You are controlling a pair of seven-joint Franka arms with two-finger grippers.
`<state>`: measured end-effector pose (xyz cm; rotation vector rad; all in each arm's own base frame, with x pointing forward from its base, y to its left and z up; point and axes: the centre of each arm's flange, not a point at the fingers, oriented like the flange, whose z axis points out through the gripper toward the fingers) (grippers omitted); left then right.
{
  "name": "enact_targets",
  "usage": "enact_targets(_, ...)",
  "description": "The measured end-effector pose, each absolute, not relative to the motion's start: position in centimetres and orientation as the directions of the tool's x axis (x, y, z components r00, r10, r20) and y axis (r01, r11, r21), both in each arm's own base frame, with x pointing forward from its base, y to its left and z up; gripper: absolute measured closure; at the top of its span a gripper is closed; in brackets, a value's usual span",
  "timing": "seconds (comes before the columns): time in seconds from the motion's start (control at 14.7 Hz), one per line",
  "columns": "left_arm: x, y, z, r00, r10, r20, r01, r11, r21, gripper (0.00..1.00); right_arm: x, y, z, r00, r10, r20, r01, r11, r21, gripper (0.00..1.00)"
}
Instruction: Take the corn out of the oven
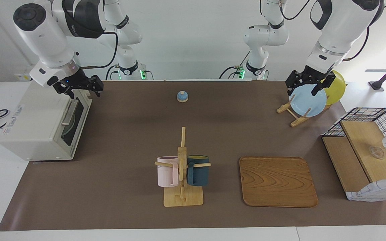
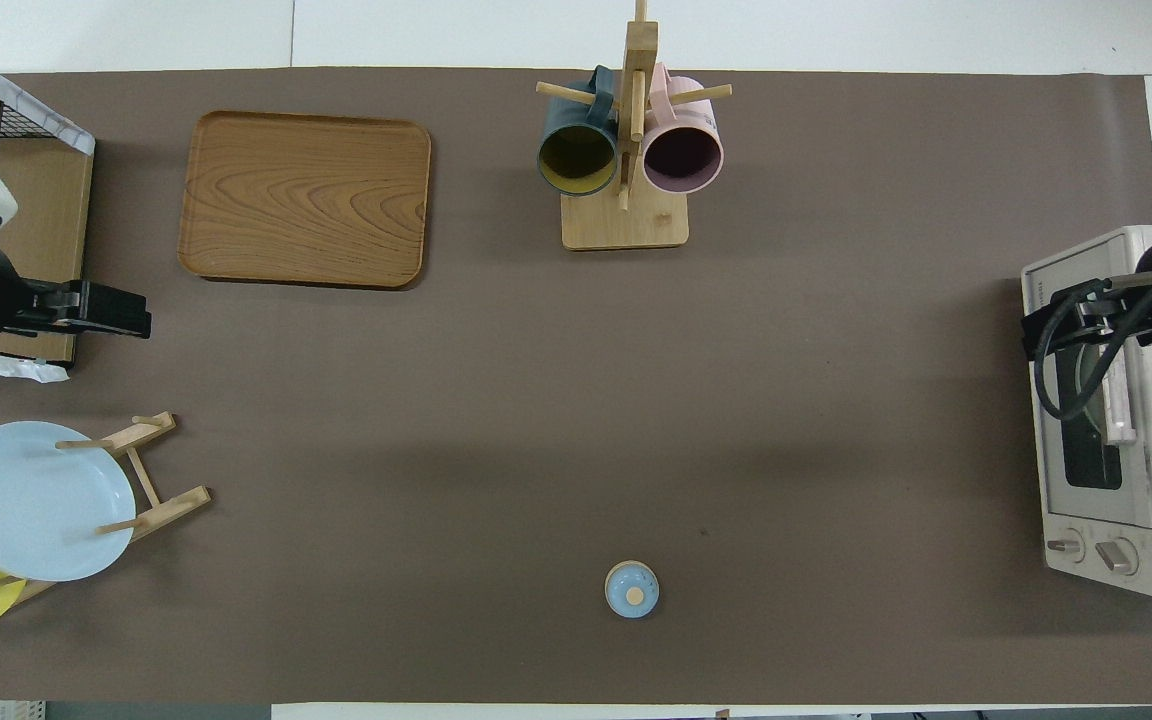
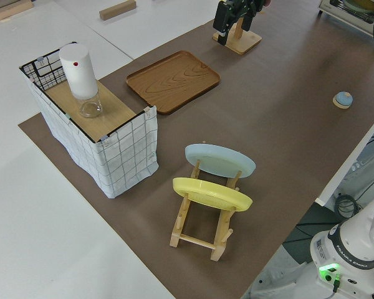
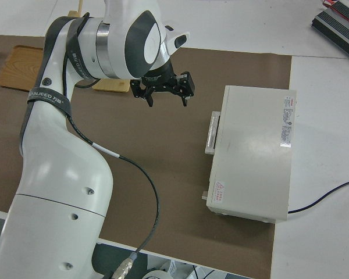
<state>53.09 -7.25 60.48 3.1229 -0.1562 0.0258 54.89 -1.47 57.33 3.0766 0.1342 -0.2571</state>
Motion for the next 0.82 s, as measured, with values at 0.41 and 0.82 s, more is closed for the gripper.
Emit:
enact_targets(0.41,53.1,-7.3,60.5,0.995,-0.100,0.017,-0.100,-0.995,0.014,0.00,55.1,-3.7,55.7,0.981,0.138,-0.139,0.144,-0.989,0.034,0.50)
enact_targets(0.82,53.1,-7.3,60.5,0.995,-0.100,0.017,-0.100,-0.995,0.014,0.00,52.6,-7.7,50.2,0.978,0.187,-0.092,0.195,-0.977,0.087,0.99)
